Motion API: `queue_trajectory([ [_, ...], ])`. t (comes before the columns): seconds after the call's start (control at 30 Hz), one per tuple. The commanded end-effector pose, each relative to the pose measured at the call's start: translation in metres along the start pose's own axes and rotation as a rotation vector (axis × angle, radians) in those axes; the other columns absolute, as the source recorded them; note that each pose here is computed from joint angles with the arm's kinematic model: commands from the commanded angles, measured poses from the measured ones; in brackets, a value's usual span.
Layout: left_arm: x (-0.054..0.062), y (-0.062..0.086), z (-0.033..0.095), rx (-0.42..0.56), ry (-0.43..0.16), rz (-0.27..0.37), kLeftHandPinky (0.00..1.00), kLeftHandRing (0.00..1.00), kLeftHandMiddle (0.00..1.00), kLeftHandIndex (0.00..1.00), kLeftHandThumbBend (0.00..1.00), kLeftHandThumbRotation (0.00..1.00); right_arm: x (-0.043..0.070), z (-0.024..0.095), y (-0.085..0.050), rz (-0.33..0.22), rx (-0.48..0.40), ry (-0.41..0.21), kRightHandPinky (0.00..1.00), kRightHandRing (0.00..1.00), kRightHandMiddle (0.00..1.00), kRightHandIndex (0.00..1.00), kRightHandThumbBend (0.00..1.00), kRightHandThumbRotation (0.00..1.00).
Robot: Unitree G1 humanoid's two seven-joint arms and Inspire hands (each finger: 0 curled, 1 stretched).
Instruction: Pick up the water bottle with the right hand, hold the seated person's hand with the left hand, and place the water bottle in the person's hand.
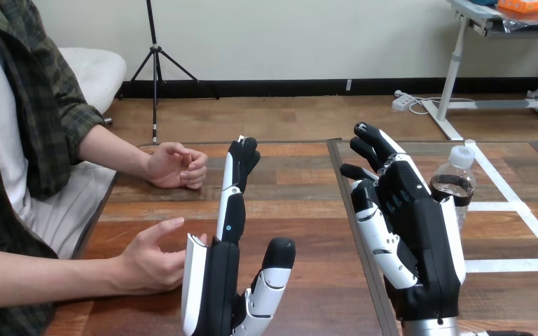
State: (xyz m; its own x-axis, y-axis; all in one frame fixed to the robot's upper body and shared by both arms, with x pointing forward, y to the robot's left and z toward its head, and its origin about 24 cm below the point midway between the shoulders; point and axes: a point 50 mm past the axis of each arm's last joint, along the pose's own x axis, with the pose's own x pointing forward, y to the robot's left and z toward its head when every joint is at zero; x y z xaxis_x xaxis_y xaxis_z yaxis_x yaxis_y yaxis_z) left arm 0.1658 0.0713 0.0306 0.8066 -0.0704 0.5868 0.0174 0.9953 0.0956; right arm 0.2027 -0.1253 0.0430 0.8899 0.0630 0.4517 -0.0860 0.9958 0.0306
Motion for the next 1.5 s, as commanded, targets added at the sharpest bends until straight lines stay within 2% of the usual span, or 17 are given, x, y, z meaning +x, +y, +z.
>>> queue_trajectory([
  [0.0,0.003,-0.009,0.004,-0.041,-0.014,0.023,0.98,0.95,0.97,1.00,0.52,1.00,0.015,0.013,0.003,0.003,0.012,-0.093,0.78,0.89,0.90,0.84,0.33,0.52],
  [0.7,0.003,-0.009,0.005,-0.052,-0.011,0.025,1.00,0.95,0.97,1.00,0.52,1.00,0.016,0.013,0.002,0.005,0.014,-0.098,0.78,0.90,0.90,0.84,0.33,0.52],
  [0.9,0.004,-0.009,0.004,-0.035,-0.015,0.029,0.99,0.95,0.96,1.00,0.50,1.00,0.019,0.015,0.001,-0.002,-0.023,-0.121,0.77,0.88,0.89,0.84,0.34,0.50],
  [1.23,0.004,-0.009,0.003,-0.047,-0.009,0.019,0.99,0.95,0.97,1.00,0.50,1.00,0.030,0.021,-0.007,-0.008,-0.141,-0.206,0.79,0.88,0.89,0.84,0.43,0.47],
  [1.4,0.003,-0.009,0.003,-0.044,-0.011,0.013,0.99,0.96,0.97,1.00,0.51,1.00,0.036,0.023,-0.012,-0.011,-0.211,-0.261,0.81,0.89,0.91,0.84,0.46,0.39],
  [1.47,0.003,-0.009,0.003,-0.041,-0.012,0.015,0.99,0.96,0.97,1.00,0.50,1.00,0.040,0.025,-0.015,-0.021,-0.264,-0.289,0.81,0.90,0.91,0.84,0.48,0.36],
])
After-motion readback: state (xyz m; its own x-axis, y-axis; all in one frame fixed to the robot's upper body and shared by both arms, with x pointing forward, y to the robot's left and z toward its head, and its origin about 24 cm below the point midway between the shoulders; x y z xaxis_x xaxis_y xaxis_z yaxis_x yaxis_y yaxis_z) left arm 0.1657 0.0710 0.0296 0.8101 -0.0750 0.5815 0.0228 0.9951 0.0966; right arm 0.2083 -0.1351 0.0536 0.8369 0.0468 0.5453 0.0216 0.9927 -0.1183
